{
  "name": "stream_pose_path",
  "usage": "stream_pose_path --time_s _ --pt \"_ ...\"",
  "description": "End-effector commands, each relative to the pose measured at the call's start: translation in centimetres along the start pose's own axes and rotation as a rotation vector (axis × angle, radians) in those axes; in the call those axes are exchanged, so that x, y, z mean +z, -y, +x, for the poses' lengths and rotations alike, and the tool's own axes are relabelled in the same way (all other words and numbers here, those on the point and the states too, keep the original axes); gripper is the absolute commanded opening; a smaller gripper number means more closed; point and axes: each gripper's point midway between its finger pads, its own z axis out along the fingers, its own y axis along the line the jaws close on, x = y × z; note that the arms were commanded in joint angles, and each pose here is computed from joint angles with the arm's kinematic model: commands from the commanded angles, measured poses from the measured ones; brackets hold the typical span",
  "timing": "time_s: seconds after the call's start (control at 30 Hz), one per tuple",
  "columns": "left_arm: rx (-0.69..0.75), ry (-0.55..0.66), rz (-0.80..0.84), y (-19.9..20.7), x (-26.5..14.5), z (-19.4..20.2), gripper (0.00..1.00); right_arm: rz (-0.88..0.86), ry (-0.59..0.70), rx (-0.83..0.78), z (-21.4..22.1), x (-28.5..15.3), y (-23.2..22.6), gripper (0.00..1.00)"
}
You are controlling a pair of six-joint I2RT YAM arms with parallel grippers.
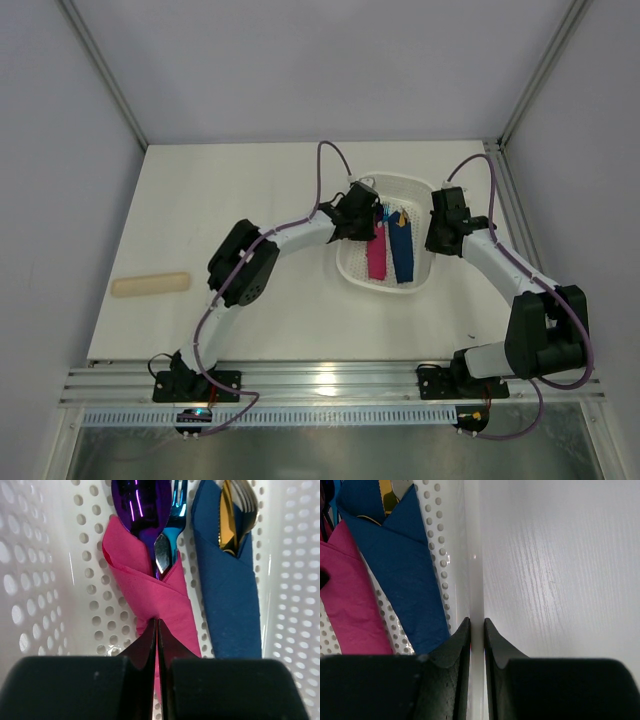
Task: Place the utensils on the paper napkin and roll it up
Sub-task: Place the utensils in the bin, then adjust the bin at the center of the board.
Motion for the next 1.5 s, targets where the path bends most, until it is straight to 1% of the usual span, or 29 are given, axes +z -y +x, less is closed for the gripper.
stream_pose_path --time_s 0.0,0.17,0.3,0.5,0.57,0.7,0.8,0.97,1.03,1.1,1.13,1.17,1.2,1.3,1.33,1.37,1.4,1.47 --pt "0.016 0.007 -0.016 -0.6 0.5 -0.3 0.00 0.031 -0.009 -0.019 0.1 0.2 0.3 0.04" --pt "0.015 0.014 -0.074 -2.1 0.8 0.1 0.00 0.036 -0.009 -0.021 0.0 0.2 0.4 0.04" --pt "0.017 -0.009 -0.096 -2.9 0.9 0.7 0.00 0.037 -0.009 -0.023 -0.1 0.3 0.3 0.04" --pt "0.017 -0.007 -0.074 -2.5 0.7 0.6 0.00 0.054 -0.013 -0.030 -0.4 0.6 0.3 0.04" --pt "0.017 0.008 -0.064 -2.1 0.2 0.0 0.03 0.057 -0.018 -0.032 -0.3 0.7 0.4 0.04" --pt "0.024 0.065 -0.024 -0.5 -2.0 -2.4 0.19 0.063 -0.014 -0.033 -0.4 0.8 0.4 0.04" --pt "0.028 0.096 0.012 0.6 -3.5 -3.9 0.27 0.072 -0.008 -0.035 -0.8 0.8 0.5 0.04" --pt "0.027 0.161 0.102 4.0 -7.6 -6.8 0.34 0.100 -0.010 -0.078 -1.4 1.2 0.8 0.04" --pt "0.029 0.177 0.124 5.0 -8.9 -7.1 0.35 0.122 -0.015 -0.099 -1.6 1.4 1.1 0.04" --pt "0.026 0.221 0.151 6.0 -11.3 -8.2 0.35 0.149 -0.022 -0.131 -1.9 1.7 1.4 0.04" --pt "0.019 0.212 0.152 5.9 -11.7 -7.3 0.35 0.165 -0.025 -0.140 -1.9 1.8 1.7 0.03" --pt "0.009 0.241 0.179 6.5 -13.6 -7.9 0.35 0.191 -0.020 -0.159 -2.0 1.9 2.2 0.04" --pt "-0.005 0.268 0.197 6.8 -14.4 -8.3 0.35 0.205 -0.014 -0.172 -2.1 1.8 2.4 0.04" --pt "-0.043 0.290 0.232 6.6 -16.8 -6.9 0.35 0.242 0.013 -0.229 -2.8 1.8 2.9 0.04" --pt "-0.057 0.286 0.243 6.8 -17.3 -6.3 0.35 0.252 0.016 -0.247 -2.9 1.8 3.0 0.04" --pt "-0.057 0.265 0.231 6.0 -17.2 -4.8 0.35 0.273 0.033 -0.260 -3.5 1.6 3.2 0.04" --pt "-0.059 0.282 0.251 6.3 -18.6 -4.9 0.35 0.273 0.044 -0.301 -3.9 1.7 3.0 0.04" --pt "-0.056 0.261 0.243 5.6 -19.0 -3.5 0.35 0.268 0.068 -0.349 -4.7 1.5 2.4 0.04"
